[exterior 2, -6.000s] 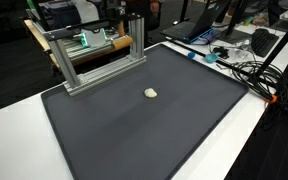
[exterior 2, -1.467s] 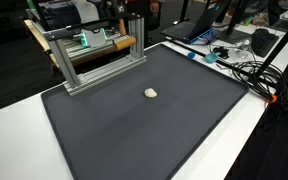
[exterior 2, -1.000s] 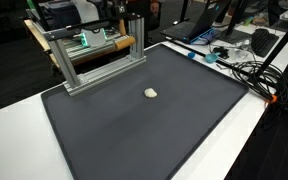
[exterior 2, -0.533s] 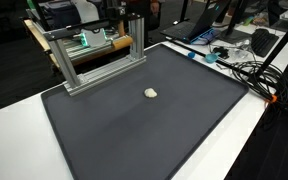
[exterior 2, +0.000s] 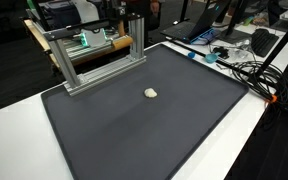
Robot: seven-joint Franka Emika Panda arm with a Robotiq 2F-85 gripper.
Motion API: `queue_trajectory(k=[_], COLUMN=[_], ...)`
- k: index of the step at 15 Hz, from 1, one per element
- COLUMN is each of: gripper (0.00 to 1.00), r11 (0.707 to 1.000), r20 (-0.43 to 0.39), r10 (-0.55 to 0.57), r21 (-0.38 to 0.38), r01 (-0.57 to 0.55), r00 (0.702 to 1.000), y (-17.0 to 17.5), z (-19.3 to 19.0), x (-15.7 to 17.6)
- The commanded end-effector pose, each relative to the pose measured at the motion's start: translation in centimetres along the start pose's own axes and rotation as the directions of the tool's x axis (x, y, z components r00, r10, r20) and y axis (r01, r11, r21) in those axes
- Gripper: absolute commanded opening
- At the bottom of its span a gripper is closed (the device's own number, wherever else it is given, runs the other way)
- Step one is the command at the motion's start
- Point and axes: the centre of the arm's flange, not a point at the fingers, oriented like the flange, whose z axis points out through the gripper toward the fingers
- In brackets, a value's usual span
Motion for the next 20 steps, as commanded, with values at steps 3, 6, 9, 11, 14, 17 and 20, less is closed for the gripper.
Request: queue_trajectory(k=[3,6,9,11,14,17,20], gripper=[1.0,1.0,1.0,1.0,1.0,1.0,0.94], r11=[0.999,0.997,0.997,0.998,0.999,0.999,1.0], r20=[-0.134,-0.17,-0.148,-0.129,-0.102,-0.072,-0.068], r10=[0.051,0.081,0.069,0.051,0.035,0.032,0.022], r21=[0.012,0.003,-0.014,-0.028,-0.029,-0.016,0.0], r01=[-0.05,-0.081,-0.072,-0.055,-0.038,-0.034,-0.022], r00=[0.99,0.982,0.986,0.99,0.994,0.997,0.997], y=[-0.1,-0.1,-0.2,-0.4,-0.8,-0.4,0.4], z=[0.0,-0.3,-0.7,-0.1,0.9,1.3,1.1], x=[-2.3,-2.3,-0.7,-0.4,-0.1,0.0,-0.4])
